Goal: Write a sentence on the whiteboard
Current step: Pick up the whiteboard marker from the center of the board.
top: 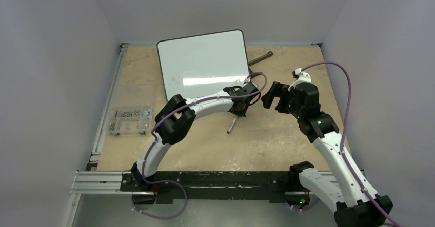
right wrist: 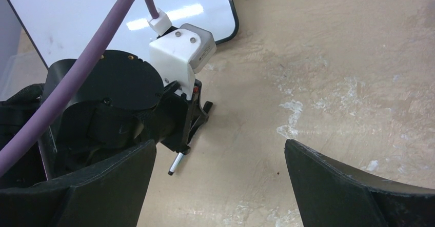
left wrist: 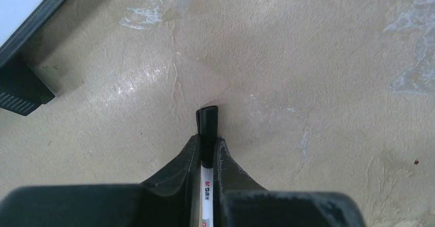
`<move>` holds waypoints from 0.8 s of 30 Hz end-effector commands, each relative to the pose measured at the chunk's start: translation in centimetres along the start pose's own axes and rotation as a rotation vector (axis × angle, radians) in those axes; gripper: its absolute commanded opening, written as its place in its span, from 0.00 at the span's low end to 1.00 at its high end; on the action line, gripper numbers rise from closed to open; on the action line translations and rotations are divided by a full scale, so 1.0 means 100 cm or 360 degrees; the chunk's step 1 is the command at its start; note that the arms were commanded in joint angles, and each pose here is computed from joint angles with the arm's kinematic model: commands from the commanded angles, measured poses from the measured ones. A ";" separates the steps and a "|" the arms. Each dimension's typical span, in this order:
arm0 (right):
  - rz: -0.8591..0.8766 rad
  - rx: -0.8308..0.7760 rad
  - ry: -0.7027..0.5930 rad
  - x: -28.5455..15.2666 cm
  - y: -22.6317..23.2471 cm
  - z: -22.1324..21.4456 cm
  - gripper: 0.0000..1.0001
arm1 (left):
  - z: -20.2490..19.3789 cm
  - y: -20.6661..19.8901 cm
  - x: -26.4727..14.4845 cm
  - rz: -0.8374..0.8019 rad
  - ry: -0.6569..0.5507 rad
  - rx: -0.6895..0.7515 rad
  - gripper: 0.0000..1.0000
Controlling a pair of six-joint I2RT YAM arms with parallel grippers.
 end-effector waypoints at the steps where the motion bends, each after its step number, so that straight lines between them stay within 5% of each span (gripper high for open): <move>1: 0.0051 -0.0020 -0.0051 0.001 0.006 0.006 0.99 | -0.005 0.000 0.005 0.0025 0.0026 -0.0014 0.00; 7: 0.0065 -0.0029 -0.0048 0.001 0.009 0.008 0.99 | -0.003 0.002 -0.008 0.0000 -0.0025 -0.0034 0.00; 24: 0.0585 -0.0021 -0.0038 -0.024 0.041 0.005 0.99 | 0.039 0.035 -0.138 -0.0042 -0.0330 -0.0385 0.00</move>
Point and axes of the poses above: each gripper's point midway between its finger pads, its own x axis out along the fingers, its own y axis along the line the jaws close on, z = x × y, the point moved 7 cm from there along -x, back along the fingers, and after that the axes turned 15 degrees about x, right-handed, at the moved point
